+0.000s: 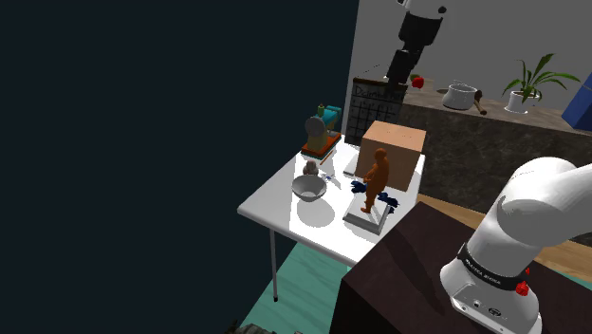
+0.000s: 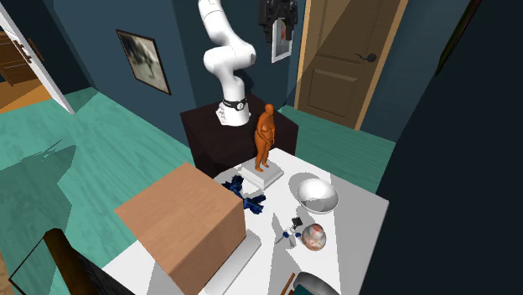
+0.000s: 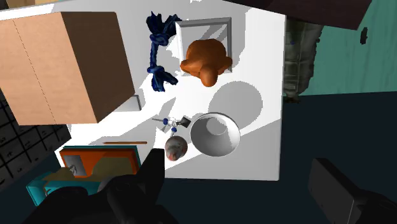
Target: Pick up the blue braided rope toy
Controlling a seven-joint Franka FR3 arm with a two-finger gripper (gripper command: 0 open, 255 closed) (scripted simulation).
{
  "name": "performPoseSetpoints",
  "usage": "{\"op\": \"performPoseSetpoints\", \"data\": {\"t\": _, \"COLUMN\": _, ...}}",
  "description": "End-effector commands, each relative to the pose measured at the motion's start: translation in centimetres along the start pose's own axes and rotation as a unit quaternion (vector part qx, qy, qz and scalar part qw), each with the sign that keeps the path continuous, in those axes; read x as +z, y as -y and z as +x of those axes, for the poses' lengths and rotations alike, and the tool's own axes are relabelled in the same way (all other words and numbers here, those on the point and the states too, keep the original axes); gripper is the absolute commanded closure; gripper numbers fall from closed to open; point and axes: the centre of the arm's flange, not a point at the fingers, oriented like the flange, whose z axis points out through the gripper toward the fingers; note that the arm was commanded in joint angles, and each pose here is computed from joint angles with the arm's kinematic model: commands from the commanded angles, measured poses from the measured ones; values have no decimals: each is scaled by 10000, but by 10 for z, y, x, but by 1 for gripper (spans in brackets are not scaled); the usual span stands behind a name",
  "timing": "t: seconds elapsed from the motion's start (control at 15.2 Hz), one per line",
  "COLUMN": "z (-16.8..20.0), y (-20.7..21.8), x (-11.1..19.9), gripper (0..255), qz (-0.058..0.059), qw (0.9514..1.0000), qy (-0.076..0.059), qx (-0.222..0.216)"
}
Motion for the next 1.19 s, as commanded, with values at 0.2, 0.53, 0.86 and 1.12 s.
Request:
{"op": "performPoseSetpoints", "data": {"t": 0.2, "z": -1, "y": -19, "x": 36, "gripper": 0, "qz": 57, "qw": 9999, "qy": 14, "qx": 89}}
{"op": "performPoseSetpoints", "data": {"t": 0.53, "z": -3, "y": -50, "x": 95, "gripper": 0, "qz": 152, "qw": 9996, "qy": 37, "qx": 238}}
{"op": "performPoseSetpoints", "data": {"t": 0.86, "z": -6, "y": -80, "x": 156, "gripper": 0, "qz": 247, "qw": 9989, "qy": 60, "qx": 387}}
{"op": "performPoseSetpoints", "data": {"t": 1.12, "z": -9, "y": -103, "x": 204, "gripper": 0, "qz": 324, "qw": 9982, "qy": 79, "qx": 506}}
